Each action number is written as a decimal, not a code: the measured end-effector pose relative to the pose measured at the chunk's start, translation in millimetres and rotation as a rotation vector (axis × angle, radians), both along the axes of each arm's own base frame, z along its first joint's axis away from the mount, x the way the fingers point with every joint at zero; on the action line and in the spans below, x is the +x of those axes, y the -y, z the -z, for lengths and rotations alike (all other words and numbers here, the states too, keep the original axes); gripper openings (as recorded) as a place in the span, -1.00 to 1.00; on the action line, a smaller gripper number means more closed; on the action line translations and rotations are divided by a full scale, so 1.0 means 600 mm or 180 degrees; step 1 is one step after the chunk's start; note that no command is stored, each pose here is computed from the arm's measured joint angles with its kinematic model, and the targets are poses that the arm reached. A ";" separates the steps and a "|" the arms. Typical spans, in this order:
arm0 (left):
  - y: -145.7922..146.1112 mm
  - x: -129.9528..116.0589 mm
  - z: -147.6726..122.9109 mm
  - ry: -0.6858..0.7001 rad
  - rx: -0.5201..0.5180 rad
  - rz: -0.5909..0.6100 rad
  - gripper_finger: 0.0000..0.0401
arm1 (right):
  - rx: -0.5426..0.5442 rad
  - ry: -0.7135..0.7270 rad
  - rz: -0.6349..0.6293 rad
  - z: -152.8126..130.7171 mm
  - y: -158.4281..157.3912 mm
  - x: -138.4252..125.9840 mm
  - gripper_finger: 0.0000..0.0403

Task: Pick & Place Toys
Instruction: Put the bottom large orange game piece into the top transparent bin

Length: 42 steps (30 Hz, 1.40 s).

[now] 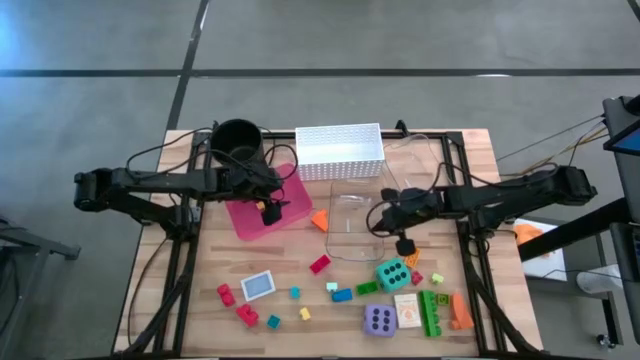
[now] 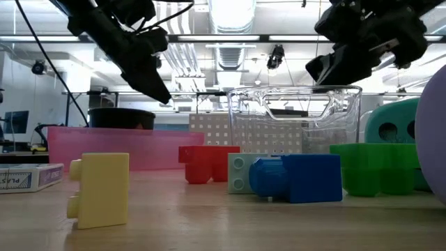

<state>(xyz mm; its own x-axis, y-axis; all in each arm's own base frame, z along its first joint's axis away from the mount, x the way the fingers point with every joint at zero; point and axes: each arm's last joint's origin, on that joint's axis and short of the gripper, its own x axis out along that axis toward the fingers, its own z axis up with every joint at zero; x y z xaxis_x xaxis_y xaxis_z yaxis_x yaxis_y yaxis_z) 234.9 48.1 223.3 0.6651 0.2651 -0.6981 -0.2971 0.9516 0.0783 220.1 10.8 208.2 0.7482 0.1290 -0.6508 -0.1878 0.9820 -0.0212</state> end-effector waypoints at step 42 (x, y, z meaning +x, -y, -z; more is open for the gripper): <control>0.000 0.001 0.000 0.0025 0.0012 -0.0005 0.62 | 0.0597 -0.0820 0.0409 -0.042 -0.027 -0.062 -0.96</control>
<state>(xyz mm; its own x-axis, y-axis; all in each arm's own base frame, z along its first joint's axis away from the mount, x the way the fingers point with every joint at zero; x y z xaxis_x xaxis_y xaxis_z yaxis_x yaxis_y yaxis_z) 235.5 48.1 223.6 0.6702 0.2687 -0.6919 -0.2992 0.9509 0.0794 182.6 26.7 233.7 0.5801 0.1796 -0.7945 -0.0380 0.9803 0.1939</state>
